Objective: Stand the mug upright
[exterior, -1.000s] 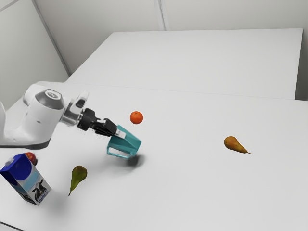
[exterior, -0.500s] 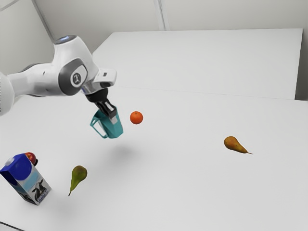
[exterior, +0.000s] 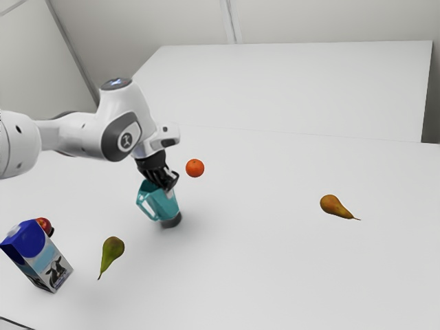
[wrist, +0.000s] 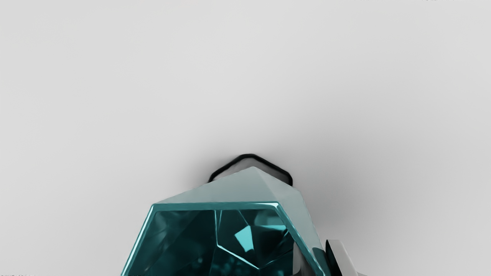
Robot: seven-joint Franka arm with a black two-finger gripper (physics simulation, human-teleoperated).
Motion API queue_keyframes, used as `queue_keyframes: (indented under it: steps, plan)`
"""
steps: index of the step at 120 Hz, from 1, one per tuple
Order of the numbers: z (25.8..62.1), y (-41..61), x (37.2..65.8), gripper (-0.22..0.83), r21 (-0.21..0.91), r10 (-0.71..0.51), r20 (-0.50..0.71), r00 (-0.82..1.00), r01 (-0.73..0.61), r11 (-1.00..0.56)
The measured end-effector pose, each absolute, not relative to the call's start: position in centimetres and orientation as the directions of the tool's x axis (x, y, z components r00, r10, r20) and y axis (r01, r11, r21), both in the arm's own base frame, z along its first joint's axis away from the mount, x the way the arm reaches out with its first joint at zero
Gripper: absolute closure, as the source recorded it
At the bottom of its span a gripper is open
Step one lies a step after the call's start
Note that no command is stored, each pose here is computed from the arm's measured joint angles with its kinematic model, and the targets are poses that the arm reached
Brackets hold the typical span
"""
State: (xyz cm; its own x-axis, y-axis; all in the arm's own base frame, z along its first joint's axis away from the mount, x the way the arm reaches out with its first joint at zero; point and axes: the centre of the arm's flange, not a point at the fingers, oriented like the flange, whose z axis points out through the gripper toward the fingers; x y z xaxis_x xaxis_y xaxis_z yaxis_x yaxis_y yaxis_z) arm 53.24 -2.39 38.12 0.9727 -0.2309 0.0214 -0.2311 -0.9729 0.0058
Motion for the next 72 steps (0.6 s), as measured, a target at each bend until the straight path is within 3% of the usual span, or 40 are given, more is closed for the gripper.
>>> queue_keyframes:
  steps: [37, 57, 72]
  plan:
    - [35.6, -2.9, 53.2, 0.7, 0.015, -0.149, 0.006, 0.989, -0.149, -0.989]
    - [35.6, -3.5, 53.2, 0.36, 0.017, -0.131, 0.019, 0.991, -0.131, -0.991]
    - [37.0, -3.7, 53.2, 0.2, 0.016, -0.119, 0.042, 0.992, -0.12, -0.993]
